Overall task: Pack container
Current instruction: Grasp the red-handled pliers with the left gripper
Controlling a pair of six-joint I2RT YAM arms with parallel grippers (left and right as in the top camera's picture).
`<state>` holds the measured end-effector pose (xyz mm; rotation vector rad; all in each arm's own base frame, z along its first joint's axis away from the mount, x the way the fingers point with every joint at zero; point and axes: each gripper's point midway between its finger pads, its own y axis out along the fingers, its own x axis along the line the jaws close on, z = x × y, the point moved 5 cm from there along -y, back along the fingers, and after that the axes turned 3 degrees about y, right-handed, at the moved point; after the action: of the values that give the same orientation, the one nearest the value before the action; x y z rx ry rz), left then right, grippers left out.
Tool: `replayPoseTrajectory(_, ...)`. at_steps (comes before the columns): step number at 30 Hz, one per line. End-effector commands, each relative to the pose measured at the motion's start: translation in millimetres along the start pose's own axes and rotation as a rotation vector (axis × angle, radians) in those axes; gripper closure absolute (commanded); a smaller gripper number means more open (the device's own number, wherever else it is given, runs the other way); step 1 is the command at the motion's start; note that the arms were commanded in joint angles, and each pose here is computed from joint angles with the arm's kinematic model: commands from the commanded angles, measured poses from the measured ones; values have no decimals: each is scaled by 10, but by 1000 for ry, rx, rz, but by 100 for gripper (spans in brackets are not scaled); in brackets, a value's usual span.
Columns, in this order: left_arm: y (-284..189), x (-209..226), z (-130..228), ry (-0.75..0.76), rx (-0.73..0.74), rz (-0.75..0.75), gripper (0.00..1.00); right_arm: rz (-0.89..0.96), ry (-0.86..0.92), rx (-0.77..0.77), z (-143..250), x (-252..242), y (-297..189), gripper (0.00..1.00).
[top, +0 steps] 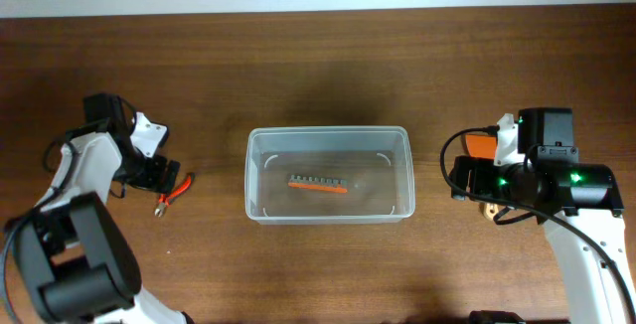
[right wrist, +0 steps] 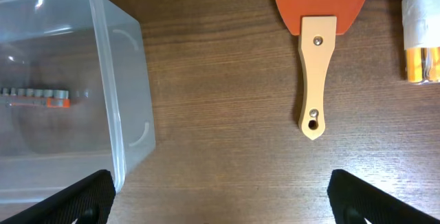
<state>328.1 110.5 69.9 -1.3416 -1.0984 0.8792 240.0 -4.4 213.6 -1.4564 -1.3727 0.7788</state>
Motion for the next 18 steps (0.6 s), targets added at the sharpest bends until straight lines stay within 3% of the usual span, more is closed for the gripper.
replayPoseTrajectory(1,219,-14,27,21,40,29,1,12,-4,-18,-43,-14,-48,1)
replayPoseTrajectory(8,521,-85,102,14,110,83,0,13,-4,-13,-34,-15,-48,1)
replayPoseTrajectory(12,553,-95,115,12,120,90,23,13,-4,-13,-34,-15,-48,1)
replayPoseTrajectory(18,549,-111,137,13,132,98,44,13,-4,-13,-35,-16,-48,1)
